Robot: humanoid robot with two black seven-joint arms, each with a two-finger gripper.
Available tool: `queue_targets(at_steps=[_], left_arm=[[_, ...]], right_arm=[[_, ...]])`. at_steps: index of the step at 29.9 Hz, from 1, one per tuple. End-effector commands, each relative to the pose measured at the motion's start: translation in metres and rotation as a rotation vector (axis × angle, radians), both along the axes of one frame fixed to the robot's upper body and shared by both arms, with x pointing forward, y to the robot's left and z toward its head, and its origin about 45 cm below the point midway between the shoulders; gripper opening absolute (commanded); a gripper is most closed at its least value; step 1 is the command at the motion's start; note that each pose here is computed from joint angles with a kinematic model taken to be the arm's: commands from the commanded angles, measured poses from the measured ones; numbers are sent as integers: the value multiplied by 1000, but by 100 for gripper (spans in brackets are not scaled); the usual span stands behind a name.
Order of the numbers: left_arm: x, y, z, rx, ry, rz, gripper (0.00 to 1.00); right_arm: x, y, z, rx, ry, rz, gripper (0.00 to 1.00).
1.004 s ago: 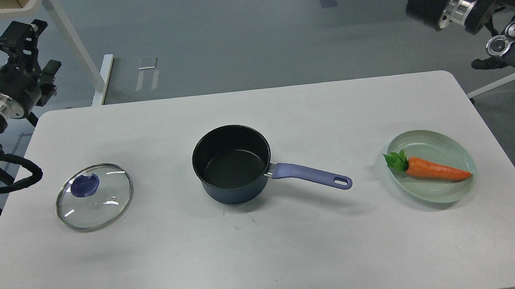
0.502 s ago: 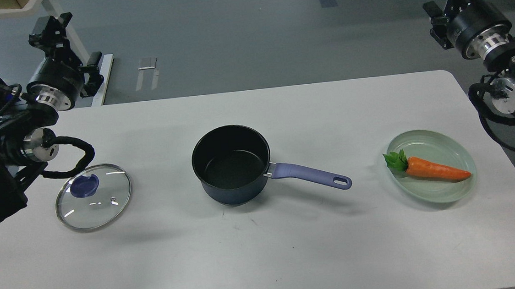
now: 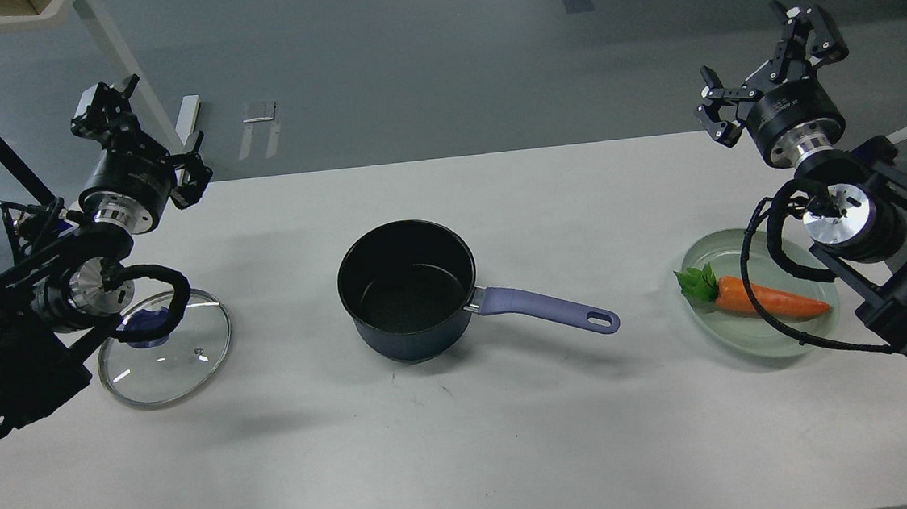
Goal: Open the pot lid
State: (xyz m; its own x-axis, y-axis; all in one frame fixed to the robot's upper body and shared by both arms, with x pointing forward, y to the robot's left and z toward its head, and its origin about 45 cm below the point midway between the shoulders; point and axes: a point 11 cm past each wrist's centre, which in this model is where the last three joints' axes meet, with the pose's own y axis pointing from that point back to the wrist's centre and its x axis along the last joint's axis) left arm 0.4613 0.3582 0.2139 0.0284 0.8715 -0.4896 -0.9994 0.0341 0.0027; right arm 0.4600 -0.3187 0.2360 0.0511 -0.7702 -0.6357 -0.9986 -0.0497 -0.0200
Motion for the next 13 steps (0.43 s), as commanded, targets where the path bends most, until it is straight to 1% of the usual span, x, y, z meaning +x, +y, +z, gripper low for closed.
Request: queue_targets(at_steps=[1,5,9,13], left_arm=[[-7,4,-7,-38,1,4,100],[-9,7,-10,-40,7,12,100],[-10,10,-10,-33,11,19,100],[-12,13,-13,-28,19,28,100]], right_arm=[[-3,19,-14,111,-2,10,100],[-2,29,-22,163,6,1,100],[-1,22,-31,154,30,-31,100],[-2,26,-30,160,21,-17,100]])
